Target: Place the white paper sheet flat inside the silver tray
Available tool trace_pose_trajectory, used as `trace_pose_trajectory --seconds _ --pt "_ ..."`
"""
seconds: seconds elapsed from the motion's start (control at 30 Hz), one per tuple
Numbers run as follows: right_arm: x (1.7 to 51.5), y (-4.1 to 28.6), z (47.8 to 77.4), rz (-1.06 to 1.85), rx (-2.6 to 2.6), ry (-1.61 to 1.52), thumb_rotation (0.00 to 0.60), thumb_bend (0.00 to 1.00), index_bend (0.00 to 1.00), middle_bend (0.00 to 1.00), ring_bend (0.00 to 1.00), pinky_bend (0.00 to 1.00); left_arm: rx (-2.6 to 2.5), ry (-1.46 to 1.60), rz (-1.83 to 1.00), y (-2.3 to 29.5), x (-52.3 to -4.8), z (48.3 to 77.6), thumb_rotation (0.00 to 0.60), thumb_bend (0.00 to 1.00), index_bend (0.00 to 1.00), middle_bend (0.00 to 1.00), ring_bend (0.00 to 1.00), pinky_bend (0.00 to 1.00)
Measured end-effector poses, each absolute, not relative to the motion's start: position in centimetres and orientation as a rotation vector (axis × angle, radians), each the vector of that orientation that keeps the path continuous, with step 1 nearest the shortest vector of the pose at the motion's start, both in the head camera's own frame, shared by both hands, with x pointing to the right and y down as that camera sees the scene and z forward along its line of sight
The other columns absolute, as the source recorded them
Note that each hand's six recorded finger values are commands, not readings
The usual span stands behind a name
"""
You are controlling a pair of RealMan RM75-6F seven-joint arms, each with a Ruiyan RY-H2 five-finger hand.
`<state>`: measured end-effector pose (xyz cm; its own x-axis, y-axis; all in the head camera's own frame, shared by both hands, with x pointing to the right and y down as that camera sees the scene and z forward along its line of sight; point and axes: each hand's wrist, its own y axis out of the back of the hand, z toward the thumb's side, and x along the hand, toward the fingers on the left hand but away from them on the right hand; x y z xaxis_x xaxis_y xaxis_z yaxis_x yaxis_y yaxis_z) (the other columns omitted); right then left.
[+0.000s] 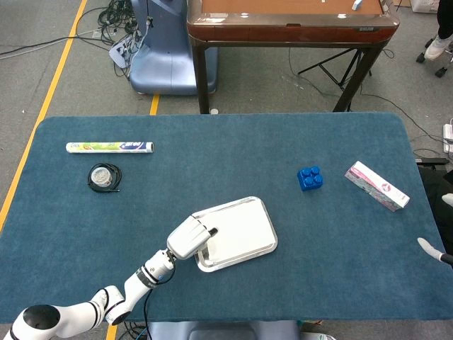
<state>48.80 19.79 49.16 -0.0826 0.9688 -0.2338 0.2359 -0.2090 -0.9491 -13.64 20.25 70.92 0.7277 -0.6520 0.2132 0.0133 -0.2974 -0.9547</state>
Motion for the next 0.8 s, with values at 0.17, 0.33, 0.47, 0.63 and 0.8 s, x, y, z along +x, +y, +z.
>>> trace_pose_trajectory --seconds 0.17,0.33,0.47,0.63,0.8 --pt "48.8 19.8 49.2 1.345 -1.498 -1.346 0.6 0.0 0.23 0.24 0.13 0.3 -1.735 0.504 -0.707 20.1 -13.7 70.6 0.6 0.1 0.59 1.0 0.99 1.0" --pt "48.8 19.8 49.2 1.346 -1.5 -1.344 0.6 0.0 0.23 0.24 0.13 0.3 -1.704 0.501 -0.706 19.9 -13.9 70.2 0.6 0.09 0.6 1.0 0.99 1.0" --pt "48.8 19.8 49.3 1.348 -1.502 -1.342 0.6 0.0 0.23 0.24 0.13 0.3 -1.68 0.494 -0.711 19.8 -14.3 69.9 0.6 0.09 0.6 1.0 0.98 1.0" --pt "48.6 19.8 49.4 1.352 -1.506 -1.331 0.6 0.0 0.23 0.24 0.13 0.3 -1.655 0.504 -0.726 19.4 -15.4 69.1 0.6 0.09 0.58 1.0 0.95 1.0" --pt "48.5 19.8 49.6 1.354 -1.509 -1.323 0.6 0.0 0.23 0.24 0.13 0.3 -1.626 0.539 -0.753 18.4 -17.7 67.7 0.6 0.09 0.51 1.0 0.88 1.0"
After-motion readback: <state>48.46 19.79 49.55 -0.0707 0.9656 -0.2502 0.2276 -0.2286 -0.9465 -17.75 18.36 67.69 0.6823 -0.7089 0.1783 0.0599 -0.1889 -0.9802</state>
